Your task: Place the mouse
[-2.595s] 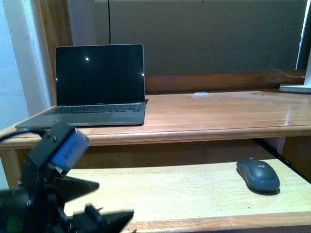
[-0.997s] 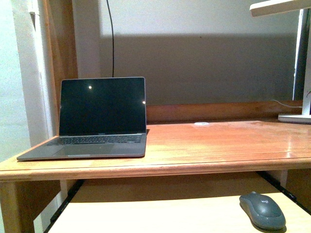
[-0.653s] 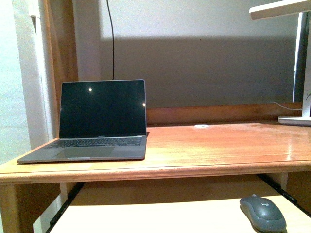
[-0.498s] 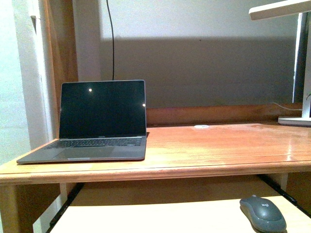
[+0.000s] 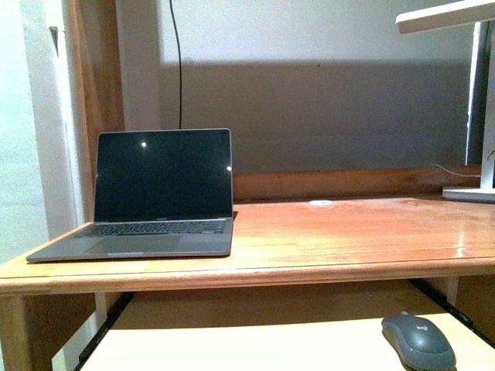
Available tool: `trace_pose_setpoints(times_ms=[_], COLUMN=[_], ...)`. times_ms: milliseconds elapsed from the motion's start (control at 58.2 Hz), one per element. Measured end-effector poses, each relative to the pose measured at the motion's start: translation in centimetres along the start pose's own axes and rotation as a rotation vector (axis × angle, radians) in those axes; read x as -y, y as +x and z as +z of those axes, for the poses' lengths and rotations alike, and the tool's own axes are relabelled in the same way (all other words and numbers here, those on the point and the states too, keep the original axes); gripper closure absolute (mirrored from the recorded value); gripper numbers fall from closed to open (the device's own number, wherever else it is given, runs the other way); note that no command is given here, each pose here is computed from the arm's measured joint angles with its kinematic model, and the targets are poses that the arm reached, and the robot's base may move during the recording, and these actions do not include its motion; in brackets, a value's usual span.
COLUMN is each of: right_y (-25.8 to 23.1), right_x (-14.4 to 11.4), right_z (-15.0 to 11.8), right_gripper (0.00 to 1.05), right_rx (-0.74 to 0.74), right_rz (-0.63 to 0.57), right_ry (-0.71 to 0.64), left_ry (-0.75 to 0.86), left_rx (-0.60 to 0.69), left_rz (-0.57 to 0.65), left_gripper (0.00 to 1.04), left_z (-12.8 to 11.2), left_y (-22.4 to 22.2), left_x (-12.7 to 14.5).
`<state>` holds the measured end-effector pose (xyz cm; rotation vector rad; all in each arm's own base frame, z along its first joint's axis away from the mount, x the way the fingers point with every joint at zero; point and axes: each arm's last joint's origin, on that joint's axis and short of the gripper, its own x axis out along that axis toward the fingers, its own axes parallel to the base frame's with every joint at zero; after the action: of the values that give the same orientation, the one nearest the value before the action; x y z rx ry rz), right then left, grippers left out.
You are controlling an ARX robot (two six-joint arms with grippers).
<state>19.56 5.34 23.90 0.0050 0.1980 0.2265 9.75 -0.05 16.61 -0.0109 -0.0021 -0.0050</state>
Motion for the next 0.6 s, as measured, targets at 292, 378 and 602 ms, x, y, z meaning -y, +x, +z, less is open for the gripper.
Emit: trace_pose_setpoints(times_ms=[292, 378, 602], right_y=[8.5, 10.0, 12.9], right_x=[-2.1, -2.1, -1.9], right_z=[2.4, 2.5, 1.5], right_gripper=[0.0, 0.0, 0.0], right_rx=[-0.067, -0.088, -0.23], right_rz=[-0.042, -0.054, -0.043], right_ry=[-0.083, -0.098, -0.112], left_ry=[0.002, 0.002, 0.002], left_rx=[0.0, 0.0, 0.0], left_rz=[0.0, 0.0, 0.0], left_gripper=[0.07, 0.07, 0.07], left_z=[0.0, 0.0, 0.0], left_y=[0.0, 0.0, 0.0], left_x=[0.0, 0.0, 0.0])
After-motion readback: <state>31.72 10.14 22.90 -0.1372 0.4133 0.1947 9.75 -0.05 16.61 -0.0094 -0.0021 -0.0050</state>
